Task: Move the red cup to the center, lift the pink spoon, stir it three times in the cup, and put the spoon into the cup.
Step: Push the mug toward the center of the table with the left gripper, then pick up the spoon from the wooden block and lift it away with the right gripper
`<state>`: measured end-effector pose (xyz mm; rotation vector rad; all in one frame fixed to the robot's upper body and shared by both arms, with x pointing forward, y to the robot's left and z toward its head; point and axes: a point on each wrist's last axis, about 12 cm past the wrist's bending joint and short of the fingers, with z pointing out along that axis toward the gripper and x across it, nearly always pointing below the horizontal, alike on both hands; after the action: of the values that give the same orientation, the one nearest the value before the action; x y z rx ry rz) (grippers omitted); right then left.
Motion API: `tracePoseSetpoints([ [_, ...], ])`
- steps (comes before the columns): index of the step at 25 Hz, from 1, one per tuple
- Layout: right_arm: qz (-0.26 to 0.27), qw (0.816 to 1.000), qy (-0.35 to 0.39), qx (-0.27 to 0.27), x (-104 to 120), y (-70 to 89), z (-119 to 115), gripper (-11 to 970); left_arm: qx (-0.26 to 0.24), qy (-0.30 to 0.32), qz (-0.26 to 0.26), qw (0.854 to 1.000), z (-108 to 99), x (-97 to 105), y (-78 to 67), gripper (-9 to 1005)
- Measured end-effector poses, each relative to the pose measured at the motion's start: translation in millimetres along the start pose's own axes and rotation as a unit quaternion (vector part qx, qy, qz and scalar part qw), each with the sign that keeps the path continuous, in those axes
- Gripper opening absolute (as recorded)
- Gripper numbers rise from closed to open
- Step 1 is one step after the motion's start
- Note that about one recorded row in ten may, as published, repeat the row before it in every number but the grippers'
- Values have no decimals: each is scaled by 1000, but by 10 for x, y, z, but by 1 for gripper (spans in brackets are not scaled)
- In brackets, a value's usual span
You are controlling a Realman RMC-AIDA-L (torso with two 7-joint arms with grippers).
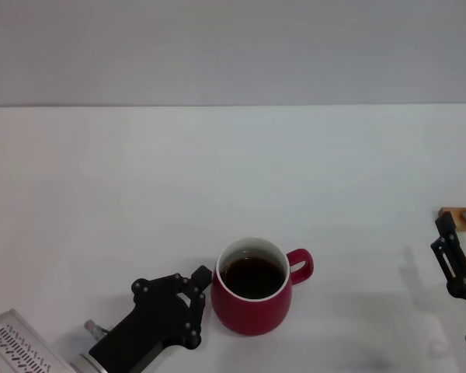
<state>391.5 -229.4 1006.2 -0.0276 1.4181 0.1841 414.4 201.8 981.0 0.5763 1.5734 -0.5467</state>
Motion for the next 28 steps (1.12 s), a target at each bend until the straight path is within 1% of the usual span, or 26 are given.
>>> tracePoseSetpoints([
  [2, 0, 1000, 0, 0, 1, 0, 1, 677, -4, 2, 3, 1000, -6, 5, 23, -2],
  [4, 0, 1000, 1, 3, 1, -7, -5, 677, -24, 4, 8, 1000, -36, 11, 111, -2],
  [5, 0, 1000, 1, 5, 2, -12, -12, 677, -24, 4, 8, 1000, -36, 11, 111, -2],
  [6, 1, 1000, 0, 11, -3, -20, -46, 677, -36, 6, 10, 999, -57, 15, 161, -2],
  [7, 1, 1000, 0, 11, -3, -20, -46, 677, -36, 6, 10, 999, -57, 15, 161, -2],
  [8, 1, 1000, -2, 15, -8, -22, -72, 677, -78, 10, 18, 997, -148, 33, 315, -2],
  [9, 1, 1000, -3, 21, -15, -27, -107, 677, -113, 14, 22, 993, -235, 52, 413, -2],
  [12, 1, 999, -4, 40, -26, -45, -235, 677, -121, 15, 22, 992, -256, 55, 436, -2],
  [13, 1, 999, -4, 46, -30, -53, -280, 676, -160, 20, 24, 987, -374, 80, 518, -2],
  [15, 3, 998, -3, 60, -39, -65, -375, 676, -184, 22, 29, 982, -450, 93, 557, -2],
  [16, 5, 997, -3, 74, -51, -76, -461, 676, -195, 24, 33, 980, -497, 100, 578, -2],
  [17, 5, 997, -3, 74, -51, -76, -461, 676, -198, 24, 34, 979, -510, 102, 582, -2],
  [21, 10, 994, 11, 108, -46, -114, -640, 676, -209, 20, 41, 977, -594, 98, 616, -2],
  [22, 10, 994, 11, 108, -46, -114, -640, 676, -209, 20, 41, 977, -599, 96, 617, -2],
  [28, 43, 988, 21, 147, -36, -169, -803, 676, -218, 10, 40, 975, -611, 76, 629, -2],
])
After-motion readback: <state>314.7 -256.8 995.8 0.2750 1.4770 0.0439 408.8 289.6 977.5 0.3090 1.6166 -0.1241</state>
